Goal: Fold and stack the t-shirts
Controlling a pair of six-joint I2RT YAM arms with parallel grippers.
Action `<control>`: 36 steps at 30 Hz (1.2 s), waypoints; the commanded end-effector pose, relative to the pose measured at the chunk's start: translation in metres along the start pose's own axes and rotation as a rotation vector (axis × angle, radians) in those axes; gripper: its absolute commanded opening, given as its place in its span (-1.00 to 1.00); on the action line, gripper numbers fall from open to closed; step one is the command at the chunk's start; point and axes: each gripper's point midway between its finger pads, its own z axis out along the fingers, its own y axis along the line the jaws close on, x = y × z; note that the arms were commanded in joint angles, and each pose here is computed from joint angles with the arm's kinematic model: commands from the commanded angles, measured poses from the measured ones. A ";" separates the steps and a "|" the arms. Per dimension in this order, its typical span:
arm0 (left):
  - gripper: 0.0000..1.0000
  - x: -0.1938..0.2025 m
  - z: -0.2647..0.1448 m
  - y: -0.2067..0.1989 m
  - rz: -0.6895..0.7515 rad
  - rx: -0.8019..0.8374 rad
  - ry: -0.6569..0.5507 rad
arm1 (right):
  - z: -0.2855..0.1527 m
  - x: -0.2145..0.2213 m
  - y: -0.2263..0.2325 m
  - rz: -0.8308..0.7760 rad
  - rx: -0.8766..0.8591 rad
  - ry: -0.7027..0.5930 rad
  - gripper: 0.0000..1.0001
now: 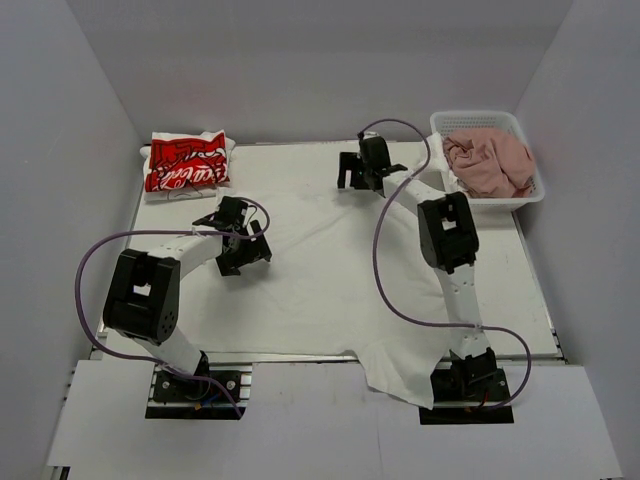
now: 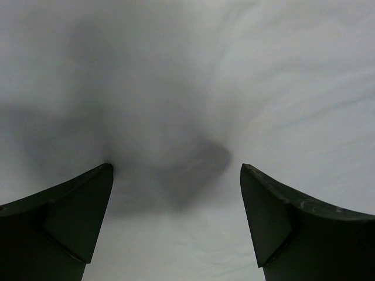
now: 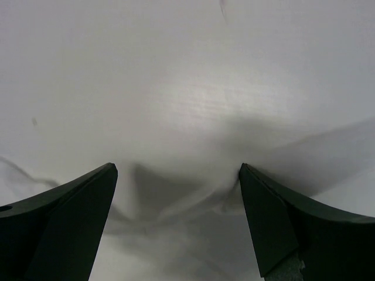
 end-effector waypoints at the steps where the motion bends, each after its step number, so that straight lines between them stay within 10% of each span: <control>1: 1.00 0.028 0.017 0.026 0.006 -0.079 0.090 | 0.041 -0.038 0.005 0.037 -0.003 -0.126 0.81; 8: 1.00 0.013 0.010 0.020 0.006 -0.081 0.058 | 0.007 -0.149 0.041 -0.025 -0.116 -0.466 0.81; 15: 1.00 -0.014 -0.012 0.003 -0.006 -0.034 -0.026 | -0.110 -0.158 0.034 -0.125 -0.035 -0.464 0.81; 26: 1.00 -0.069 -0.058 0.001 -0.061 -0.077 -0.227 | -0.191 0.092 -0.037 0.057 0.147 0.029 0.81; 36: 1.00 -0.085 -0.036 0.002 -0.059 -0.125 -0.225 | -0.180 0.111 -0.088 0.053 0.411 0.103 0.81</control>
